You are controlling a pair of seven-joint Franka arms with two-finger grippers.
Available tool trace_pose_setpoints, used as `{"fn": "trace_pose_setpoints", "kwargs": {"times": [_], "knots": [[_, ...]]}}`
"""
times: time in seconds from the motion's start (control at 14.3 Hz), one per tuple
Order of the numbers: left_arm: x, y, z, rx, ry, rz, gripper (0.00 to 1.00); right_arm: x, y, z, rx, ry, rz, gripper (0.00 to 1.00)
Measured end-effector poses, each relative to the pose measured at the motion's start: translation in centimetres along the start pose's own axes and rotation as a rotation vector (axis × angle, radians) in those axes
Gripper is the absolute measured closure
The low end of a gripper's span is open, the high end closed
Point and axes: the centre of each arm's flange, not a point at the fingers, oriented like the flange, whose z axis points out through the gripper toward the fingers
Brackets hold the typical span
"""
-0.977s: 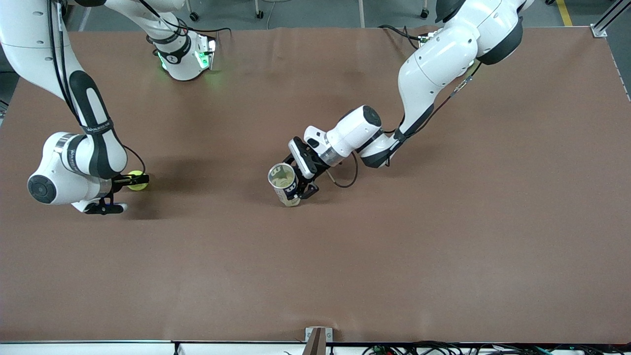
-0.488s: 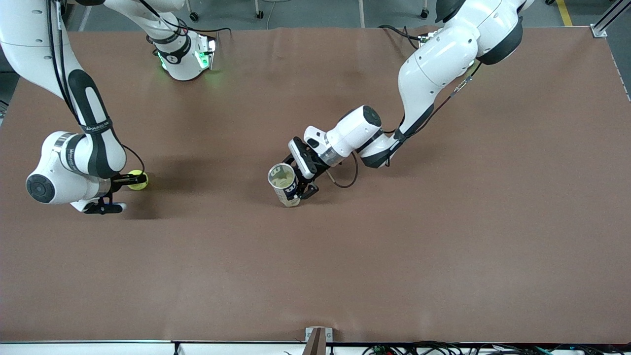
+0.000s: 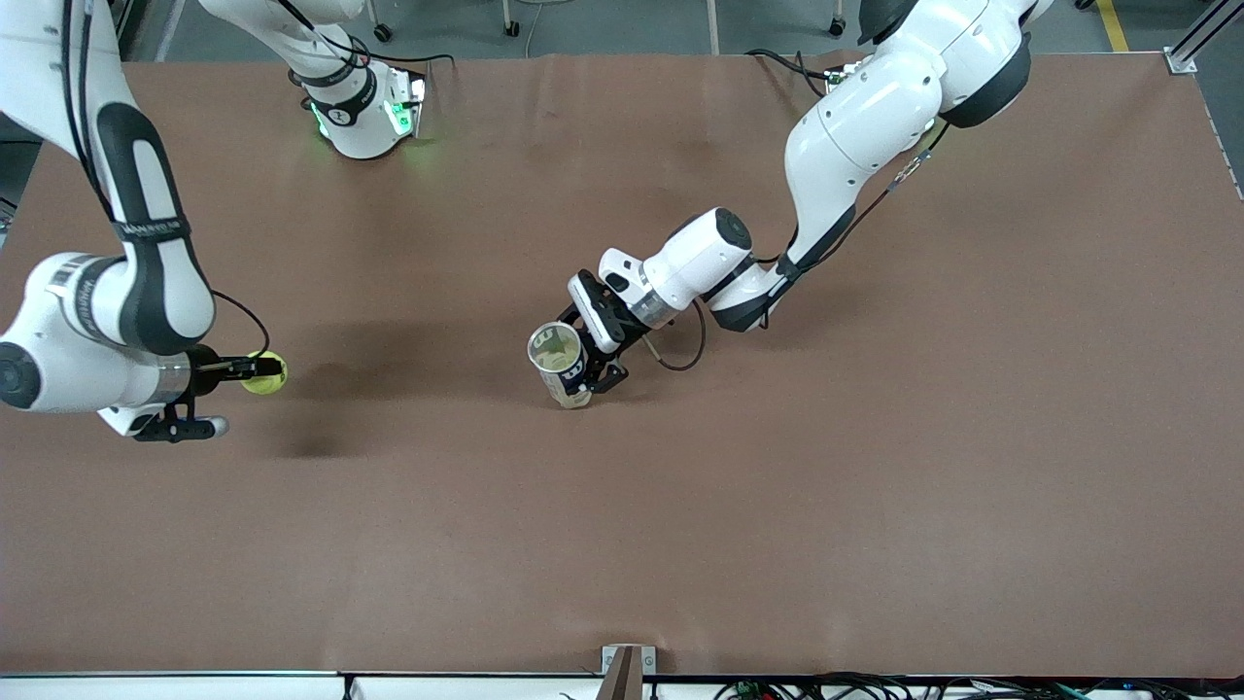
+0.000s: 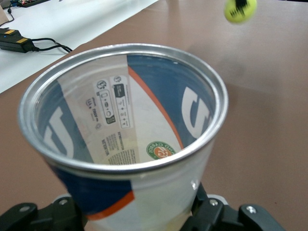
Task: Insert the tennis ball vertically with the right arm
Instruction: 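Carry the second ball over the can opening with the right gripper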
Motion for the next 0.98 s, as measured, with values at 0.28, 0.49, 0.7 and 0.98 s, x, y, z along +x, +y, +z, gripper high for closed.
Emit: {"fn": "trace_pose_setpoints", "kwargs": {"times": [0.28, 0.49, 0.7, 0.98], "knots": [[0.0, 0.0, 0.0, 0.000, 0.000, 0.000, 0.20, 0.7, -9.8, -4.1, 0.225, 0.036, -0.085, 0.38], [0.0, 0.0, 0.0, 0.001, 0.001, 0.000, 0.20, 0.7, -18.6, -2.5, 0.356, 0.017, -0.154, 0.38], [0.1, 0.0, 0.0, 0.001, 0.001, 0.000, 0.20, 0.4, -26.6, -2.3, 0.409, 0.025, -0.114, 0.38], [0.1, 0.0, 0.0, 0.001, 0.001, 0.000, 0.20, -0.4, -33.8, -1.5, 0.437, 0.048, -0.041, 0.38]]}}
